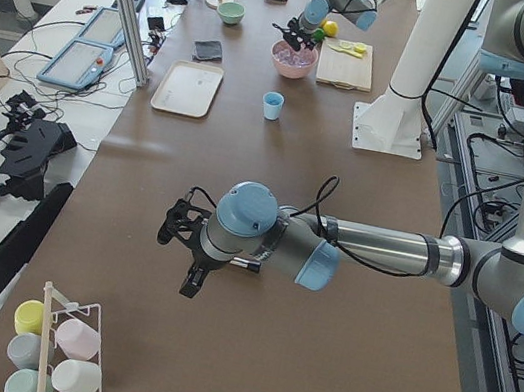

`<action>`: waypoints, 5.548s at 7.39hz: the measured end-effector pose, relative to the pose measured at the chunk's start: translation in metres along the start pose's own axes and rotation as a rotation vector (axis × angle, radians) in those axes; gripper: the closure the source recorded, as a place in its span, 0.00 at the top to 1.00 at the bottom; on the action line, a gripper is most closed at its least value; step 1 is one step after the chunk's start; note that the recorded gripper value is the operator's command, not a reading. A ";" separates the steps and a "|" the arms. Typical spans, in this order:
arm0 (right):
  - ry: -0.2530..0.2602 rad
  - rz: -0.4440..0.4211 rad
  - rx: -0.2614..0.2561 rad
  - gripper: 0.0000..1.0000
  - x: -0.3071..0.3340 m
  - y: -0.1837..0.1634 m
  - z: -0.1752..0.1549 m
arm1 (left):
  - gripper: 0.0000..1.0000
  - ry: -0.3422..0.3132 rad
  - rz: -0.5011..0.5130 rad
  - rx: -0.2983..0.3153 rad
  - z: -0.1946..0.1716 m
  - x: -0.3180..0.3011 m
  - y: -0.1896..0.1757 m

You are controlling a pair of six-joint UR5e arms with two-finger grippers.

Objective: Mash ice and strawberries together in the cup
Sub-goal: 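Lower the right gripper into the ice and grasp another cube, then carry the ice cube with the right gripper over the blue cup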

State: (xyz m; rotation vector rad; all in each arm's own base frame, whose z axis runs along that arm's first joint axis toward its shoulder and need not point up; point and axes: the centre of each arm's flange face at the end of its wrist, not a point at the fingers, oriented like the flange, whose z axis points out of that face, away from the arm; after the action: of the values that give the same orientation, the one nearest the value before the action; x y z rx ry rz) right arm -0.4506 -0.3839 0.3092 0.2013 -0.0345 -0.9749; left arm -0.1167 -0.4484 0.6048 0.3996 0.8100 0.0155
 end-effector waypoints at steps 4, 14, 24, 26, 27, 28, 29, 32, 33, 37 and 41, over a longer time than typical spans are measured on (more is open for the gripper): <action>0.015 -0.009 -0.023 0.63 0.000 -0.003 0.011 | 0.98 -0.002 0.006 0.007 -0.003 0.002 -0.004; -0.049 -0.015 -0.031 0.64 -0.009 -0.002 0.012 | 0.98 -0.007 0.005 0.036 -0.018 0.003 -0.003; -0.050 -0.018 -0.045 0.35 -0.013 -0.009 0.028 | 0.98 -0.012 0.001 0.057 -0.030 0.002 0.000; -0.052 -0.022 -0.039 0.34 -0.014 -0.011 0.026 | 0.98 -0.012 -0.001 0.057 -0.030 0.002 0.000; -0.056 -0.018 -0.032 0.33 -0.012 -0.011 0.022 | 0.98 -0.012 -0.003 0.057 -0.030 0.000 0.001; -0.062 -0.009 -0.024 0.33 -0.007 -0.009 0.017 | 0.98 -0.013 -0.005 0.057 -0.030 0.000 0.001; -0.069 0.003 -0.015 0.33 0.000 -0.005 0.010 | 0.98 -0.013 -0.006 0.055 -0.029 -0.001 0.002; -0.126 0.079 0.057 0.30 0.023 0.010 -0.028 | 0.98 -0.013 -0.011 0.051 -0.028 -0.003 0.004; -0.162 0.153 0.103 0.29 0.025 0.005 -0.048 | 0.98 -0.013 -0.012 0.051 -0.028 -0.002 0.004; -0.353 0.502 0.316 0.27 0.006 -0.078 -0.118 | 0.98 -0.012 -0.010 0.054 -0.030 0.000 0.005; -0.473 0.713 0.450 0.27 -0.024 -0.169 -0.187 | 0.98 -0.013 -0.022 0.044 -0.027 -0.004 0.011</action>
State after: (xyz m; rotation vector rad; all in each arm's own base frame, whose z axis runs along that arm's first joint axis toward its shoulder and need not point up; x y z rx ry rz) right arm -0.5796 -0.4274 0.0958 0.3371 -0.7185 -0.2704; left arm -0.1372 -0.4294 0.5946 0.4320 0.8027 -0.0253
